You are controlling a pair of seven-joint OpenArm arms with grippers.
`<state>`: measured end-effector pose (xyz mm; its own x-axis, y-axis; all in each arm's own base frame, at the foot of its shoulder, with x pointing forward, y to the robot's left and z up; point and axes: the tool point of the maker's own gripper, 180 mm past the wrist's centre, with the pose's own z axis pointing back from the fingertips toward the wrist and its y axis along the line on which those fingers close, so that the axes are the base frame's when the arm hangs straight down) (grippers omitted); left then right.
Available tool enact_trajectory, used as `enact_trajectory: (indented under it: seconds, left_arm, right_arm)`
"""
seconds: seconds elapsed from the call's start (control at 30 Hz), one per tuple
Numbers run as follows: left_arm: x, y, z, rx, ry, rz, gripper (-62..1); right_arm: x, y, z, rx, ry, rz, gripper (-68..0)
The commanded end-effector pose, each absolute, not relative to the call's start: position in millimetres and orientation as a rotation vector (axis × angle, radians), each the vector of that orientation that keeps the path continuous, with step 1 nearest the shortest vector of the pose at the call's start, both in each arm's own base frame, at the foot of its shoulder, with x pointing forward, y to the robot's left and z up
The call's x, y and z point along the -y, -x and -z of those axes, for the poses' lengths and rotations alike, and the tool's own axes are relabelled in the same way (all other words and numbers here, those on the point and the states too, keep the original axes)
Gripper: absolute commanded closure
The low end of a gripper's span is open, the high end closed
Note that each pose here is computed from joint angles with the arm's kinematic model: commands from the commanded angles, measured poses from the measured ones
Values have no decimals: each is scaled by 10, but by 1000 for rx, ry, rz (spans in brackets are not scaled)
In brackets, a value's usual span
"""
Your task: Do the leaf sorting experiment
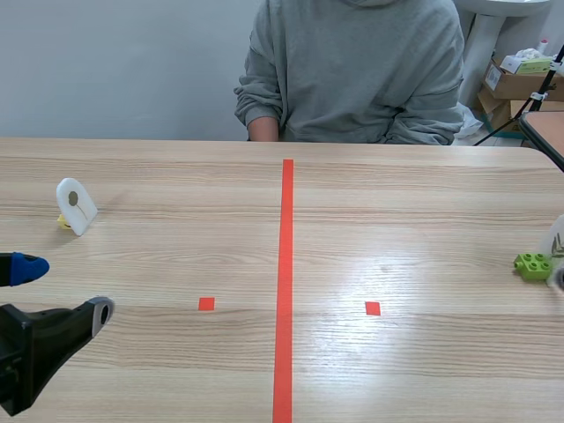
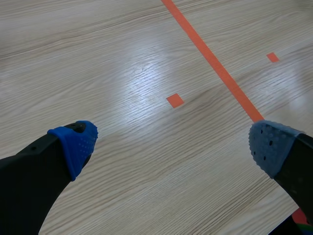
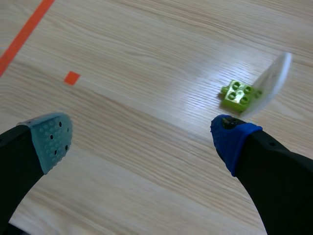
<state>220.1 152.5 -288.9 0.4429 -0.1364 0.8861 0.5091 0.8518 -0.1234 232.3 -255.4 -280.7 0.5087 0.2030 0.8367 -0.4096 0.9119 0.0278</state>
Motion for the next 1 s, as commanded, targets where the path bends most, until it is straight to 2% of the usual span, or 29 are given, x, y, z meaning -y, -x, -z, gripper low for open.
enact_trajectory:
  seconds: [0.0, 0.1, 0.33, 0.97]
  left_arm:
    - [-1448, -2241, 2705, 1110, 455, 410, -623]
    - [-1377, -2230, 2610, 1150, 510, 419, -623]
    - [-1370, -2246, 2556, 1182, 516, 420, -623]
    - [-1312, -2207, 2539, 1169, 564, 422, -623]
  right_arm:
    - [2470, -2416, 2590, 1038, -245, -403, -578]
    - [2223, -2336, 2491, 1038, -268, -462, -578]
    - [1833, -2223, 2268, 1064, -320, -551, -578]
    - [1712, -2173, 2328, 1033, -364, -553, -578]
